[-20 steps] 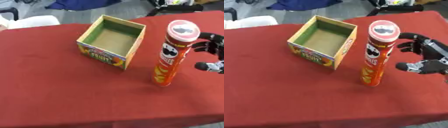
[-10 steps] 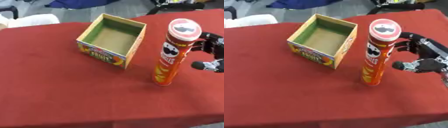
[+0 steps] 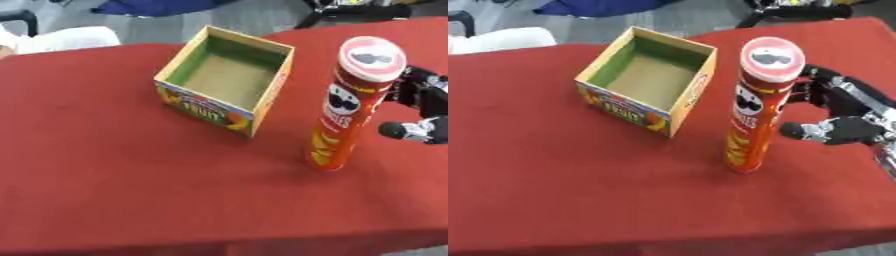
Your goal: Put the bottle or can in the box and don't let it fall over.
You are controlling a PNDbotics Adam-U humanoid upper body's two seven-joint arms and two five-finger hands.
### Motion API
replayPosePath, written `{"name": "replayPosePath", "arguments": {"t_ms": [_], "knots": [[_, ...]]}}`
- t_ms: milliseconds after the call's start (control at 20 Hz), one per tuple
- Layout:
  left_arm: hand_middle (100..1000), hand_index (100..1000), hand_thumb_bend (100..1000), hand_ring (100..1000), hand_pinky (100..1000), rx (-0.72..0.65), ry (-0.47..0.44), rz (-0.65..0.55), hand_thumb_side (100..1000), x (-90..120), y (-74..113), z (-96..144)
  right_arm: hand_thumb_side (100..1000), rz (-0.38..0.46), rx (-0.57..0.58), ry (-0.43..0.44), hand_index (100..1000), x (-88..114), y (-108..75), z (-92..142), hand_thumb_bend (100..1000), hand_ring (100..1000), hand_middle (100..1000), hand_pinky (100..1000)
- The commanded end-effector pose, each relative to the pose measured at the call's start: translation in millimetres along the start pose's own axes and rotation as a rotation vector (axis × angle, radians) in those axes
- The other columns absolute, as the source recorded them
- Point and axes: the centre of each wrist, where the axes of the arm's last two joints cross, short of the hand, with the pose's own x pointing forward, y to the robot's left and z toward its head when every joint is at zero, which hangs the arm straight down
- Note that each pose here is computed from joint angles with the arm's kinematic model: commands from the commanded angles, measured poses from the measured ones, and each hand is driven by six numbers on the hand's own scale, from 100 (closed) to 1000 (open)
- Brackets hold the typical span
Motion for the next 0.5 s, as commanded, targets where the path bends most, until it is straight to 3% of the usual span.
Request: {"name": "replayPosePath", "arguments": {"t_ms": [50,500], "knots": [[729,798,491,797,739,-0.007,-0.031,-0.005,773,8.2,1.1,-4.6,362,0.014,0.004,-0.016,932,6.5,-4.8,-4.0,777,834,931,827],[730,798,488,798,738,-0.010,-0.030,-0.001,773,8.3,0.1,-4.7,375,-0.002,0.017,-0.040,933,8.7,-1.8,-12.3,784,835,933,826]]}}
